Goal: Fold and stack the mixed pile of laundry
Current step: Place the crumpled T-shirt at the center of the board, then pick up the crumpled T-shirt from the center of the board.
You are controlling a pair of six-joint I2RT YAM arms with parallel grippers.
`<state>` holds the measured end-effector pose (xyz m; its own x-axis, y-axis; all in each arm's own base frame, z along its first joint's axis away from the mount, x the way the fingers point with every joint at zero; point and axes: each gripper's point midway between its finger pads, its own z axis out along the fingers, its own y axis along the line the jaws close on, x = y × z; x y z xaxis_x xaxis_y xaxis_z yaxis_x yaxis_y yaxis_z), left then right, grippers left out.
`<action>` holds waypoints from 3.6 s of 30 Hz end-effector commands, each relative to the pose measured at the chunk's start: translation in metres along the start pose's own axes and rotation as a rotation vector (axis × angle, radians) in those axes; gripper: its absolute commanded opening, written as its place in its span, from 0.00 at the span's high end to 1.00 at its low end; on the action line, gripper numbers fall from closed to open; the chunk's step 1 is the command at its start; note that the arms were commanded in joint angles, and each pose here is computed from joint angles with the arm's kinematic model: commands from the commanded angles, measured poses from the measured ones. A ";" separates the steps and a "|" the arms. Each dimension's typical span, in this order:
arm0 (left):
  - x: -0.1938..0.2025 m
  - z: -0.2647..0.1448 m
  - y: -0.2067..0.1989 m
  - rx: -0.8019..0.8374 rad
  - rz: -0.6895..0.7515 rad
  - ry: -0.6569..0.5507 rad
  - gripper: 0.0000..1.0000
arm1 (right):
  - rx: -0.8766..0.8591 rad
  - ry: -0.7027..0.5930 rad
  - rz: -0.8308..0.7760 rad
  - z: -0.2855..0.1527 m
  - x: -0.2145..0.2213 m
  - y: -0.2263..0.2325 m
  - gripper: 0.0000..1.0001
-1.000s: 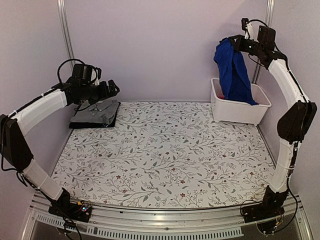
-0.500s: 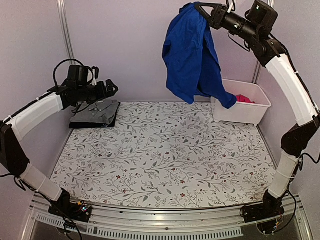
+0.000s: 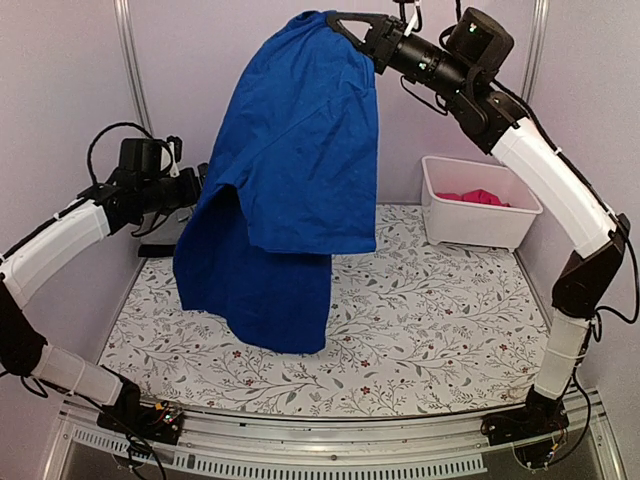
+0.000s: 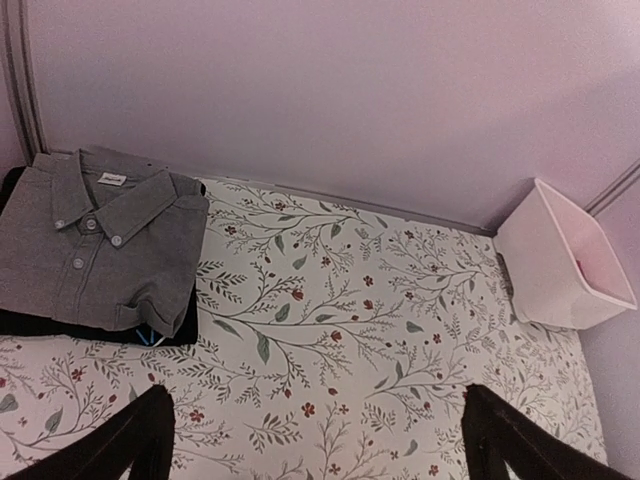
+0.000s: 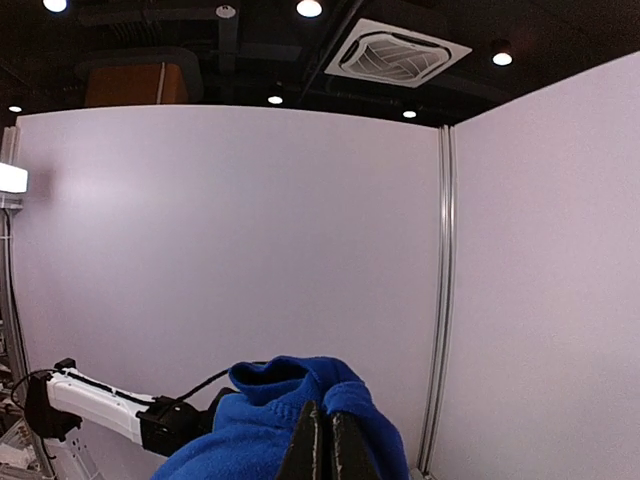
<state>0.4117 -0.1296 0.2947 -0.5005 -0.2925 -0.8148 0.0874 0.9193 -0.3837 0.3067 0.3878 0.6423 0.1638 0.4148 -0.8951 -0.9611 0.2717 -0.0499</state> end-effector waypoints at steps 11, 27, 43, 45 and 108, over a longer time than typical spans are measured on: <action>0.061 -0.011 0.023 0.007 0.039 0.171 0.00 | 0.847 0.895 0.426 -0.292 0.307 -0.045 0.25; 0.197 -0.016 0.071 -0.158 -0.167 0.581 0.00 | -0.056 1.226 0.378 -0.198 0.431 0.090 0.26; 0.250 -0.016 0.084 -0.211 -0.215 0.756 0.06 | 0.097 1.476 0.718 -0.248 0.588 0.066 0.34; 0.253 -0.009 0.084 -0.206 -0.207 0.768 0.08 | 0.188 1.505 0.763 -0.277 0.590 0.055 0.35; 0.328 -0.034 0.087 -0.247 -0.269 0.989 0.23 | -0.272 1.642 0.086 -0.321 0.529 0.198 0.56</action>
<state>0.2320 -0.1352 0.0183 -0.9614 -0.2736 0.0298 -0.2681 0.9066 -0.3258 0.1280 0.3786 0.0229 -0.1286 -0.9106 -0.3928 -0.9843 0.0690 0.1624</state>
